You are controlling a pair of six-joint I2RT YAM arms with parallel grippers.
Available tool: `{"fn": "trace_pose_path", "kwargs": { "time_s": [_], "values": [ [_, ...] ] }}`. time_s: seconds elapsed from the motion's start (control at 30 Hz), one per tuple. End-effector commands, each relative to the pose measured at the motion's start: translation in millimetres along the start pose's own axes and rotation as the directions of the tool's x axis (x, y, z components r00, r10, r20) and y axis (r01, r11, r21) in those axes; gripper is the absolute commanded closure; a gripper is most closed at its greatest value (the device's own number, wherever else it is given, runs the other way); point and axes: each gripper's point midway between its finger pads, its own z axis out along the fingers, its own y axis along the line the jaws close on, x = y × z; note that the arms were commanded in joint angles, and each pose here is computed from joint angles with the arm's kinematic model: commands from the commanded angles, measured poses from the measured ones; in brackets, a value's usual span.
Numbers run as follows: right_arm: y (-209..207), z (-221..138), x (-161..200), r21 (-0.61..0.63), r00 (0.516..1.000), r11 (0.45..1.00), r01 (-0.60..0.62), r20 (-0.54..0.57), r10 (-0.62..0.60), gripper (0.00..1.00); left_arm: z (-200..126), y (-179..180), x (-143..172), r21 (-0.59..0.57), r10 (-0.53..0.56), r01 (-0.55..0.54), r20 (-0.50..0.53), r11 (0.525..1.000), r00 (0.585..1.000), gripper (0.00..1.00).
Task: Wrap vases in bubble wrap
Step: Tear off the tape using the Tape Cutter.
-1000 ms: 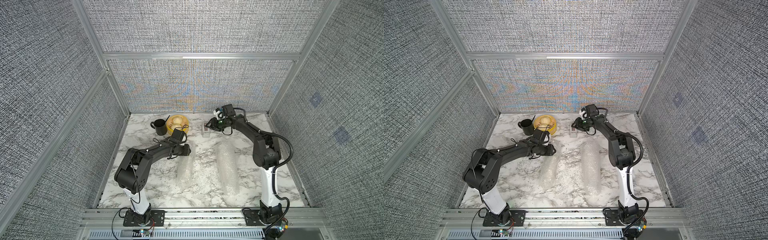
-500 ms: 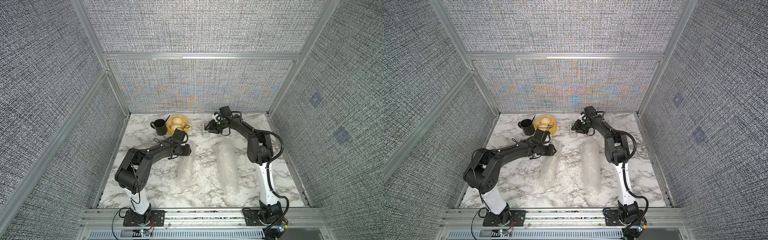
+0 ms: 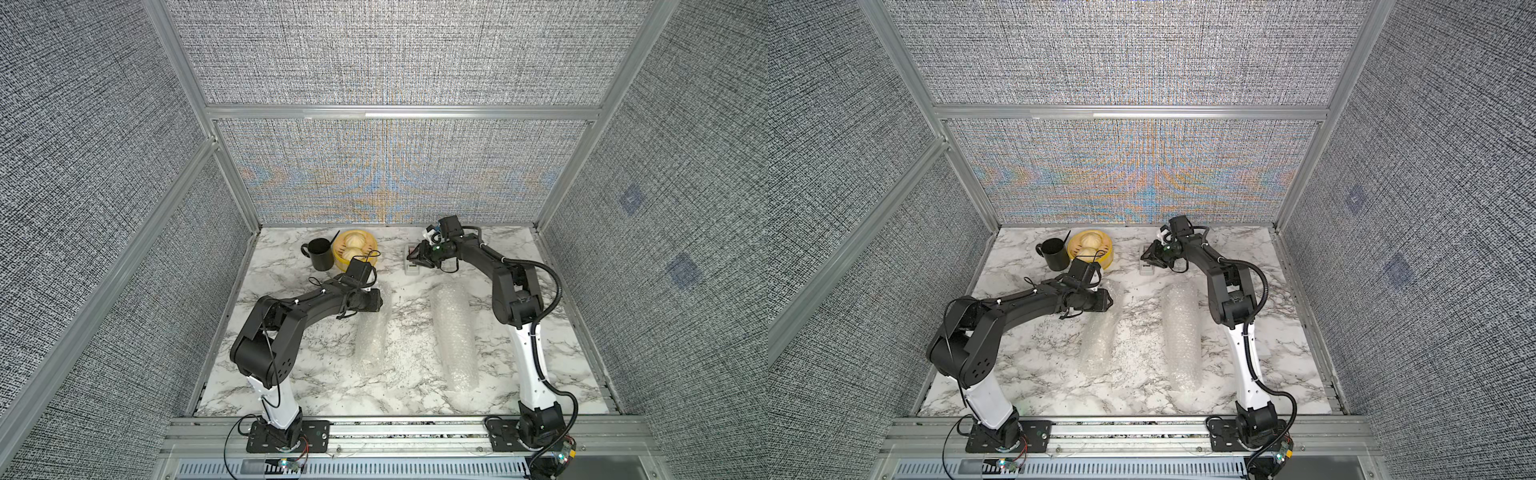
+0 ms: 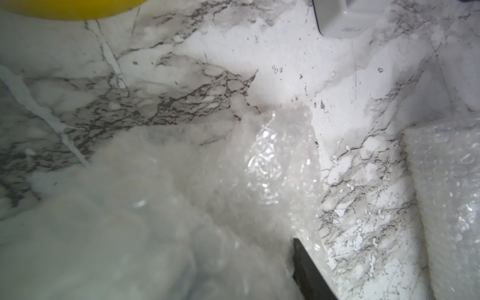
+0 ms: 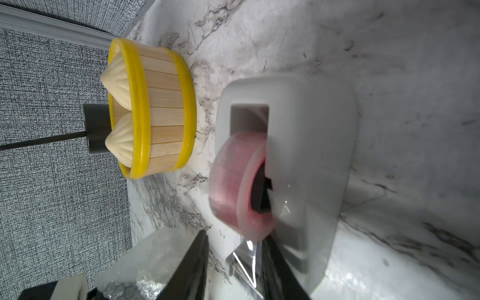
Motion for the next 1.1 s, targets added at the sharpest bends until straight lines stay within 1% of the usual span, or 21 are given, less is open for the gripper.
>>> {"fn": "trace_pose_path", "kwargs": {
  "time_s": [0.0,0.13,0.33,0.6,0.87,1.07],
  "values": [
    [-9,2,21,0.019,0.995,0.997,-0.074,-0.069,0.075,0.66,3,7,15,-0.031,-0.012,0.01,-0.057,0.999,0.998,0.58],
    [-6,-5,23,-0.005,0.995,0.996,-0.092,-0.04,0.092,0.69,3,7,16,-0.029,-0.01,0.009,-0.057,1.0,0.998,0.58],
    [1,0,21,-0.057,0.993,0.993,-0.106,-0.047,0.104,0.74,3,6,14,-0.029,-0.007,0.005,-0.054,1.0,0.999,0.58],
    [-7,11,24,-0.064,0.99,0.99,-0.126,-0.072,0.122,0.74,2,4,14,-0.021,-0.007,0.006,-0.052,1.0,0.999,0.58],
    [-1,1,19,-0.093,0.992,0.988,-0.124,-0.032,0.122,0.84,1,2,11,-0.014,0.006,-0.006,-0.048,1.0,0.999,0.58],
    [7,-1,12,-0.124,0.991,0.983,-0.132,-0.021,0.13,0.93,1,1,11,-0.015,0.009,-0.009,-0.049,1.0,0.999,0.58]
  ]
}}
